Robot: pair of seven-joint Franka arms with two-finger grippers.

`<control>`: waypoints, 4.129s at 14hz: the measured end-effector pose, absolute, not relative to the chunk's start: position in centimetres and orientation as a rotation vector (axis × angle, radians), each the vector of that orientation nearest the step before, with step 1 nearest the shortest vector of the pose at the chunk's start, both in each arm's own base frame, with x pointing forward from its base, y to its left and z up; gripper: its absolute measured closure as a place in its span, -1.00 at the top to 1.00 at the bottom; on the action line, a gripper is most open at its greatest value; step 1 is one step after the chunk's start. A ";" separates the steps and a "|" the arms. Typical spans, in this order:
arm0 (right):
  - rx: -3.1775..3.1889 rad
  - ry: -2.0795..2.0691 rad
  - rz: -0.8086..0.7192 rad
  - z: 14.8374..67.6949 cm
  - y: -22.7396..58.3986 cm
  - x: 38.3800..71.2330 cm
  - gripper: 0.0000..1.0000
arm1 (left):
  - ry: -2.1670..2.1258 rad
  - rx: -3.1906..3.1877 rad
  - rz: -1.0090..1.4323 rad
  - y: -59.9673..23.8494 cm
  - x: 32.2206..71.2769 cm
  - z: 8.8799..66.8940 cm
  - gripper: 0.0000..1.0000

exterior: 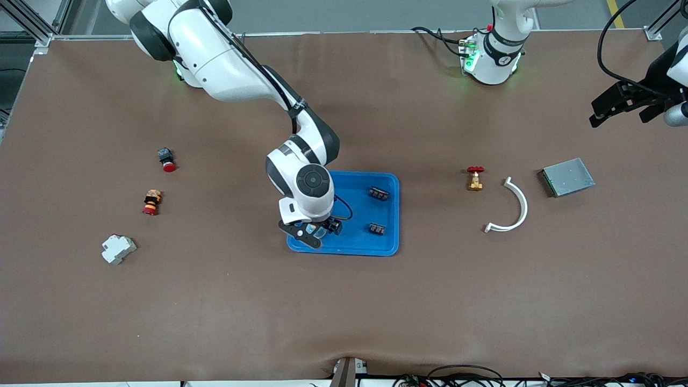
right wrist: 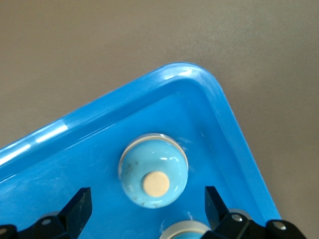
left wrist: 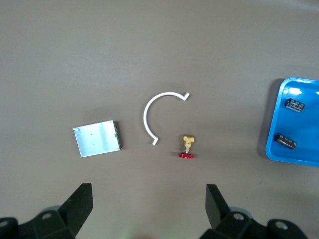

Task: Place electrolytic capacitor and blue bell in tray

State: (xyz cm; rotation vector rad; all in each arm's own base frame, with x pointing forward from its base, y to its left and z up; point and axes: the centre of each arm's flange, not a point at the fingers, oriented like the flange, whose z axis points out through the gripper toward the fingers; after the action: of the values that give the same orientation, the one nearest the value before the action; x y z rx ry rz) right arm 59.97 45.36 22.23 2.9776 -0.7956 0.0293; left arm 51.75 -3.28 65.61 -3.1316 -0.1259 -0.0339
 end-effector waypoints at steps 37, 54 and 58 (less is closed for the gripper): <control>3.079 -0.055 0.009 56.6 -1.9 59.7 1.00 | -0.115 -3.132 -0.055 -3.7 51.3 66.3 1.00; 3.192 -0.157 0.025 59.0 -4.7 56.7 1.00 | -0.112 -3.136 -0.042 -3.7 52.8 65.7 1.00; 3.197 -0.156 0.023 59.1 -4.6 56.3 1.00 | -0.112 -3.138 -0.047 -3.7 53.3 65.7 1.00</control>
State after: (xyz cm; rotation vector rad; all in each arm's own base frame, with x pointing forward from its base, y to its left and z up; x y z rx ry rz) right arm 56.30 -4.64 59.06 3.1972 -0.1559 0.0227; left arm 53.29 -3.68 65.69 -3.1378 -0.1115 -0.0466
